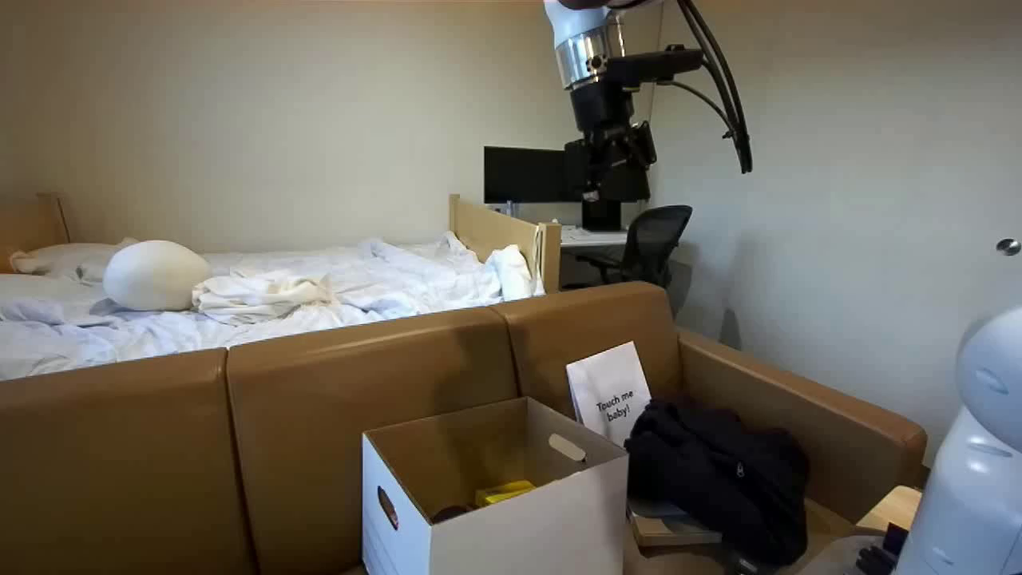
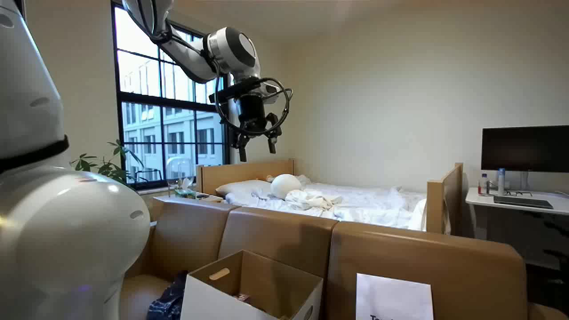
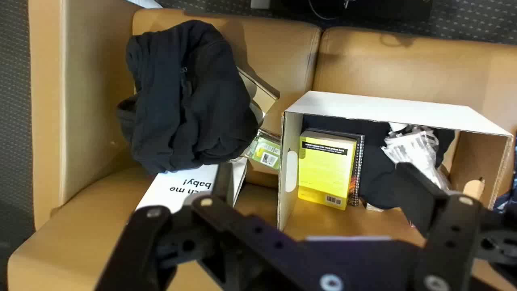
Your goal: Move the black shirt to the box
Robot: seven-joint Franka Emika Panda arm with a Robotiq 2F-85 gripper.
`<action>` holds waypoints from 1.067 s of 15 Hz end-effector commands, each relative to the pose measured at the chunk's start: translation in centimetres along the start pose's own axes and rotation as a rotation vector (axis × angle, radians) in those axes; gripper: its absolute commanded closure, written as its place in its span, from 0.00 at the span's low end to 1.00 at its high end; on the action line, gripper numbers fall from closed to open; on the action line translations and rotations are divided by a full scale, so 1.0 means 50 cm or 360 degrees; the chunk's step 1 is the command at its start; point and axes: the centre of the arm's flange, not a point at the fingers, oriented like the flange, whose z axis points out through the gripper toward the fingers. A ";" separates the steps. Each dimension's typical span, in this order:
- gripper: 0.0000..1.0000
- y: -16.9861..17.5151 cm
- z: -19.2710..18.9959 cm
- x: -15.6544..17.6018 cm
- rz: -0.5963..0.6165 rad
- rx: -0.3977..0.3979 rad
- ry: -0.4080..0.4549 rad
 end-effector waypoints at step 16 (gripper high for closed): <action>0.00 0.429 0.029 0.042 0.0207 0.0333 0.0215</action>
